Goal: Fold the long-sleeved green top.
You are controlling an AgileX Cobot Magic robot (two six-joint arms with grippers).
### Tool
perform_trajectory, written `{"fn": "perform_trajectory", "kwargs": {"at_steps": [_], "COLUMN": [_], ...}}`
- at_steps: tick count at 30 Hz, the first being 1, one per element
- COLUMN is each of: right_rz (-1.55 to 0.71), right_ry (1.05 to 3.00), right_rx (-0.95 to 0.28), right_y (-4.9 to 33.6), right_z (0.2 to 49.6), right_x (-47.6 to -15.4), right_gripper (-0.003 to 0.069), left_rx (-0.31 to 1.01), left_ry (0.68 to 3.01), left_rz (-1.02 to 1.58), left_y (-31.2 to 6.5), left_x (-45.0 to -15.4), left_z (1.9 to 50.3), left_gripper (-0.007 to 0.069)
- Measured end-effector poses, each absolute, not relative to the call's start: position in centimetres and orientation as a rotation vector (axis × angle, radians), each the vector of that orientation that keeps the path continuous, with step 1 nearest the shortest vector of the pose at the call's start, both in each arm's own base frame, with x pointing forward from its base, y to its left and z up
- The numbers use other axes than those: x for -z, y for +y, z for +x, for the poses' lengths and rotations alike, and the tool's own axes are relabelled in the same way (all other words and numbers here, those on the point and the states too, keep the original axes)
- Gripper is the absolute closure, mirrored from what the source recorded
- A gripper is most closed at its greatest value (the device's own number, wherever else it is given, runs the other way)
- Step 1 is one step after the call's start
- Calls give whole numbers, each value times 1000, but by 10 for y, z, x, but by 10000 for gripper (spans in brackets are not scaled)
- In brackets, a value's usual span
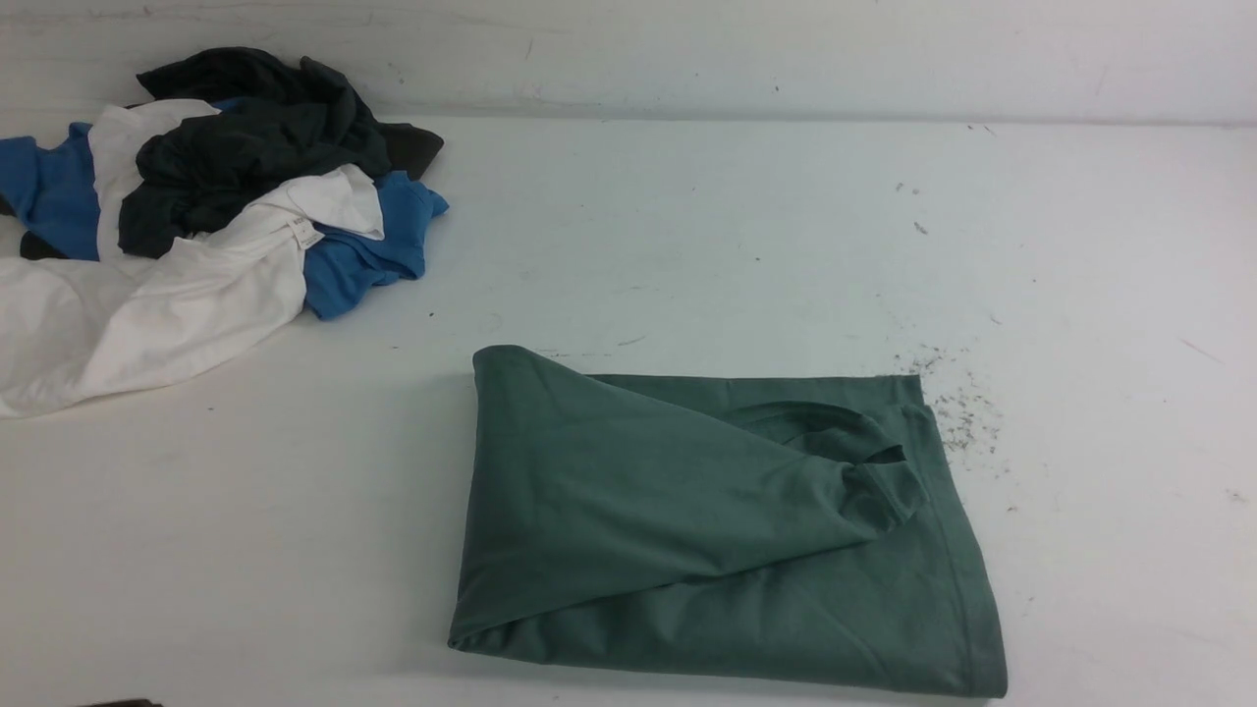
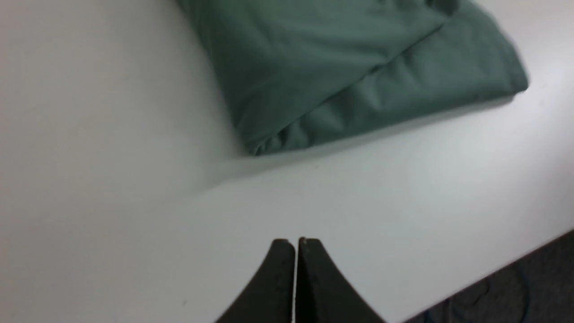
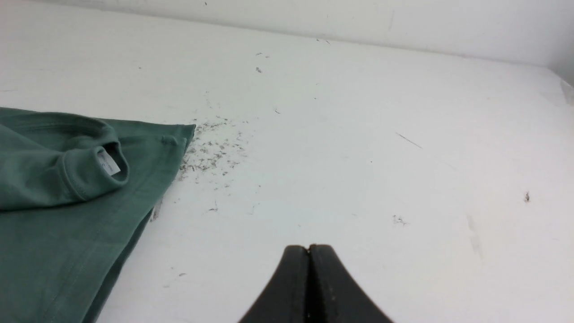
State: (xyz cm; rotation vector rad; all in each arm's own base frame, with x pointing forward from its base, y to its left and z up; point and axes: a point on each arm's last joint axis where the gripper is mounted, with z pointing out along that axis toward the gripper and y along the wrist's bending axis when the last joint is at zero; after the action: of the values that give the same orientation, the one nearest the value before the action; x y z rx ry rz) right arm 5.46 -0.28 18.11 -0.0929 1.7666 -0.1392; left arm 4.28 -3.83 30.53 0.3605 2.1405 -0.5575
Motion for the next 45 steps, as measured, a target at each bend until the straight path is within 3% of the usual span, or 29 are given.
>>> {"fn": "perform_trajectory", "kwargs": {"at_steps": [9, 27, 33, 37, 39, 45], "right_rz": [-98, -98, -98, -98, -98, -100], "right_ry": [1766, 1766, 1766, 1766, 1766, 1766], "right_rx": [144, 144, 144, 144, 144, 147], "right_y": [-3, -3, -3, -3, -3, -3], "right_z": [55, 55, 55, 55, 55, 55], "right_x": [-181, -181, -181, -181, -181, -181], "right_gripper": [673, 673, 673, 673, 673, 673], "left_rx": [486, 473, 401, 301, 186, 60], "left_ry": [1689, 1666, 1699, 1701, 1710, 1784], "left_rz": [267, 266, 255, 148, 78, -6], "left_y": [-29, -28, -28, -19, -11, -3], "left_x": [-341, -342, -308, -269, -241, -186], "left_z": [49, 50, 60, 62, 61, 58], "left_gripper": [629, 629, 629, 629, 629, 629]}}
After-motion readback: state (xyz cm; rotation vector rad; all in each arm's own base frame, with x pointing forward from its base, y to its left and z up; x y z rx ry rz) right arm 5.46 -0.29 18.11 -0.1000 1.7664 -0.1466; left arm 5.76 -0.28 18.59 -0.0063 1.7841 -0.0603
